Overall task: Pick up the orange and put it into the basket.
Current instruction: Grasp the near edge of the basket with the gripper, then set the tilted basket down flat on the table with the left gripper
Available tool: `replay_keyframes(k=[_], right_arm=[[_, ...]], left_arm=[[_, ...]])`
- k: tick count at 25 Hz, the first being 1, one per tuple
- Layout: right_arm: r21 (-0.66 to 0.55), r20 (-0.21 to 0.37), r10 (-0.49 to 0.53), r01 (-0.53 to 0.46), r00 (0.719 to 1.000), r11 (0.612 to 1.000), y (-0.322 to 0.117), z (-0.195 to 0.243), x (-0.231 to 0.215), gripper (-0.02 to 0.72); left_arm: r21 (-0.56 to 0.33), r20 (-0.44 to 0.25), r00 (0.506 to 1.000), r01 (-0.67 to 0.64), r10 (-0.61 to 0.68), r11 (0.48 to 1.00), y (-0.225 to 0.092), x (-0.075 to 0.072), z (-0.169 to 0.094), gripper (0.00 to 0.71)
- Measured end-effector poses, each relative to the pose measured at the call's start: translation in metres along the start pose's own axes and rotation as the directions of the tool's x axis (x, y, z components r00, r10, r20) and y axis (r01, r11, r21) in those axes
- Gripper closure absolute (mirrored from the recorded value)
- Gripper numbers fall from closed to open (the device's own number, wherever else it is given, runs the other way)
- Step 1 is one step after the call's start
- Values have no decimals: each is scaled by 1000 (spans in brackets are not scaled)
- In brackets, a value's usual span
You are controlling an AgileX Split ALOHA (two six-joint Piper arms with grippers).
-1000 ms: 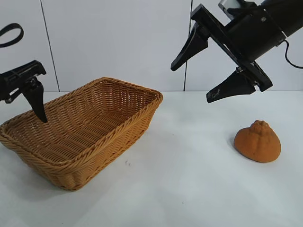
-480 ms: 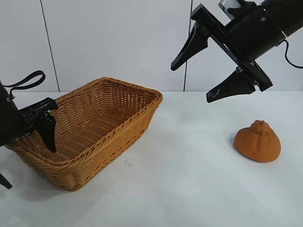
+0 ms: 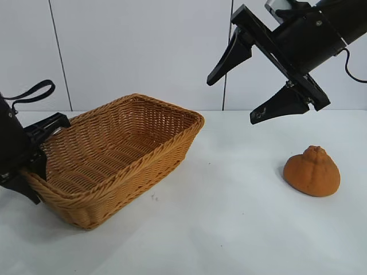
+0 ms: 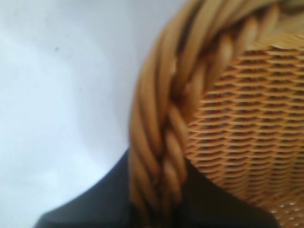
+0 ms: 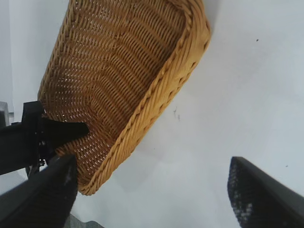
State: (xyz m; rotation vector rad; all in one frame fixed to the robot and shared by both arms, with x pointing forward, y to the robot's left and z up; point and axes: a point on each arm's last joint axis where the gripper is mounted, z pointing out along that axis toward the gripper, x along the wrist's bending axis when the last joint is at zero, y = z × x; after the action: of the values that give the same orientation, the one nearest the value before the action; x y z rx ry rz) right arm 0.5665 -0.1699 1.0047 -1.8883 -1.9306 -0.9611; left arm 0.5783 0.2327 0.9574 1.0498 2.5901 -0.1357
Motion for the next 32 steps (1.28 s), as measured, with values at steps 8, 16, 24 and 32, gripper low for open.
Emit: replay_keyframes(k=[8,16,24,32], right_arm=[[4,-1,0,0,1000,1000,0,0,0,115],[13,-2,-2,2,1000,1000,-1,0,0,115],[15,-2,-2,2,1000,1000,-1,0,0,115],[15,-2,-2,2,1000,1000,-1,0,0,115]], left_arm=[[119,37,938,-345,344,931,22,-28,0,625],[223,55,823,-562,565,797,17,-34,8,625],[188,74,792,-608,606,772,7,-44,11,625],[237,41,785,-609,618,757,13,-35,48,625]])
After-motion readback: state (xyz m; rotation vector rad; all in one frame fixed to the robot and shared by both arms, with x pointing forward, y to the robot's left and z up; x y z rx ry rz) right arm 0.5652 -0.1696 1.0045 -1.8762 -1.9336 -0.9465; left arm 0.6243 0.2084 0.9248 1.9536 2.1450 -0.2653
